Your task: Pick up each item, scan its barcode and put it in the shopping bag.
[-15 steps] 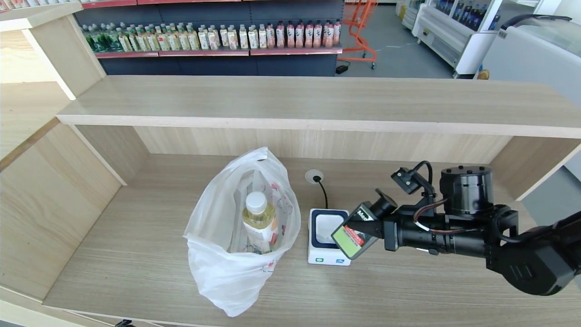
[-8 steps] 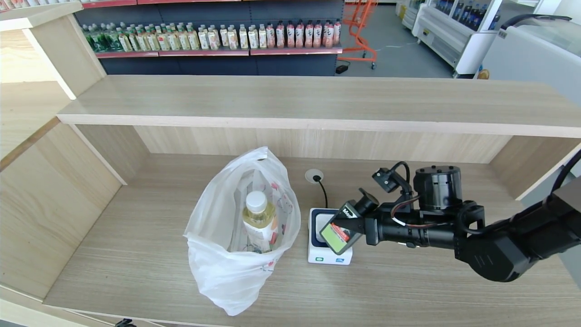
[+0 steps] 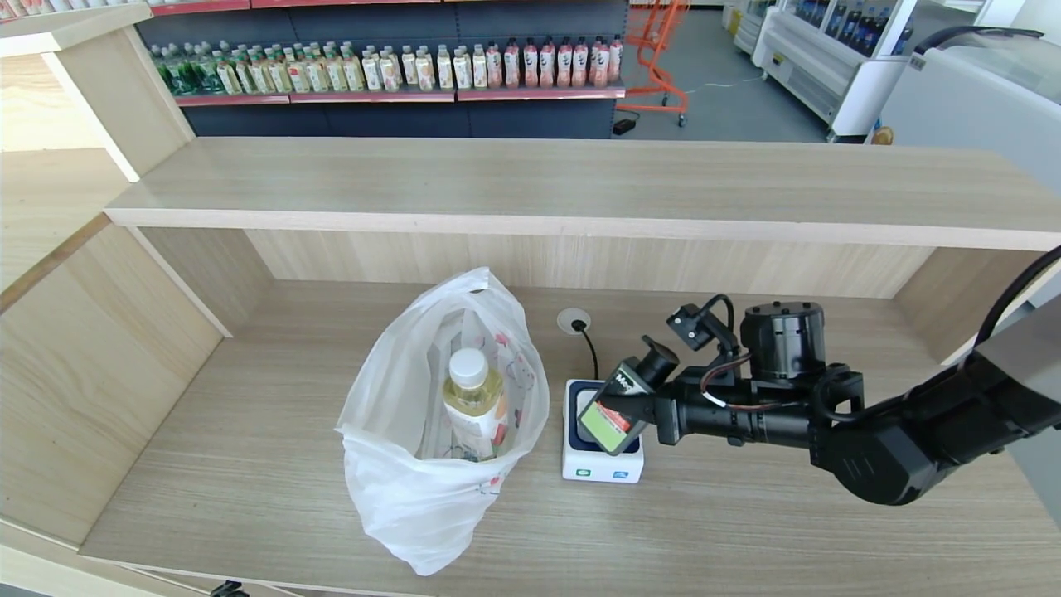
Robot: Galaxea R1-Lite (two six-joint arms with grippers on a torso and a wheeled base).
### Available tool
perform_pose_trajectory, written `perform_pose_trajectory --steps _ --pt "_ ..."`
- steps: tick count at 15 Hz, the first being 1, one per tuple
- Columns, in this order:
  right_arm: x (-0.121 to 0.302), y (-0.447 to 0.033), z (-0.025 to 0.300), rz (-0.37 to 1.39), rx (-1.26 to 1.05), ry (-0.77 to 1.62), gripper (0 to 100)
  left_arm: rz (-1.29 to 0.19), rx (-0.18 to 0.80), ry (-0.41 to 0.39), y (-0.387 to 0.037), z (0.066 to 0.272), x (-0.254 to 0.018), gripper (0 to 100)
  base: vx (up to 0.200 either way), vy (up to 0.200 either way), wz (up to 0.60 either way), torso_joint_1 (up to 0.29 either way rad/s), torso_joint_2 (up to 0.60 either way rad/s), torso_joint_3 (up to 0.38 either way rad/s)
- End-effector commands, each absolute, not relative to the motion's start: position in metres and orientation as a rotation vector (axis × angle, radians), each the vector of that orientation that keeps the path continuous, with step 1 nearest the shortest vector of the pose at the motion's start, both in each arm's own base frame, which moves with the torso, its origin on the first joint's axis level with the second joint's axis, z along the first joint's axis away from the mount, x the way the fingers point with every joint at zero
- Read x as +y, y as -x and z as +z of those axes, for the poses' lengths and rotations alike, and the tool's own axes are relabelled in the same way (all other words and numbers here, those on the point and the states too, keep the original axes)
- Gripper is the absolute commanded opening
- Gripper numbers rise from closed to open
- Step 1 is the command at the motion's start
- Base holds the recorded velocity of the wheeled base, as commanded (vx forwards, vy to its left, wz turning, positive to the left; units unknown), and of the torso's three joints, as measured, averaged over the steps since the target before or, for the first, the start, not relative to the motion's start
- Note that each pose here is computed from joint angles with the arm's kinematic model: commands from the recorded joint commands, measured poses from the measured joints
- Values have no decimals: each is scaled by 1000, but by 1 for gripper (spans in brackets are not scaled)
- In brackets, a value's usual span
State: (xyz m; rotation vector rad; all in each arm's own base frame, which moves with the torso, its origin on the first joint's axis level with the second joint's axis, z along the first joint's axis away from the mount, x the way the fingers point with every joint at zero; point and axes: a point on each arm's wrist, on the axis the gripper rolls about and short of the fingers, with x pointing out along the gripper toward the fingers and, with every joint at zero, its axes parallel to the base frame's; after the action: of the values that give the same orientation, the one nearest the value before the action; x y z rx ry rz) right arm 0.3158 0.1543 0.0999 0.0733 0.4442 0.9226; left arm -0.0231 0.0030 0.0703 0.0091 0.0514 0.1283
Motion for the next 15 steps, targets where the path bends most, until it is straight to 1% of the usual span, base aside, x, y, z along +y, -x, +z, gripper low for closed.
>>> perform_pose_trajectory --steps 1,3,5,6,7,8,10,12,15 --pt "153 -317 96 921 449 -59 0 129 52 -10 23 70 3 100 0 0 0 0 0 0" --pt "152 -316 106 925 424 -65 0 129 52 -10 23 70 3 100 0 0 0 0 0 0" --pt "149 -309 130 917 390 -139 0 129 52 -10 23 70 3 100 0 0 0 0 0 0" --pt "143 -296 164 916 326 -216 0 129 51 -9 23 70 3 100 0 0 0 0 0 0" --pt "140 -290 176 919 292 -220 0 129 52 -10 23 70 3 100 0 0 0 0 0 0" --pt "127 -284 191 890 241 -218 0 129 51 -9 23 70 3 100 0 0 0 0 0 0" --pt "117 -275 201 873 197 -197 0 130 52 -10 23 70 3 100 0 0 0 0 0 0" --pt "107 -264 199 861 177 -144 0 129 51 -9 23 70 3 100 0 0 0 0 0 0" --pt "102 -251 196 861 192 -144 0 129 51 -11 23 70 3 100 0 0 0 0 0 0"
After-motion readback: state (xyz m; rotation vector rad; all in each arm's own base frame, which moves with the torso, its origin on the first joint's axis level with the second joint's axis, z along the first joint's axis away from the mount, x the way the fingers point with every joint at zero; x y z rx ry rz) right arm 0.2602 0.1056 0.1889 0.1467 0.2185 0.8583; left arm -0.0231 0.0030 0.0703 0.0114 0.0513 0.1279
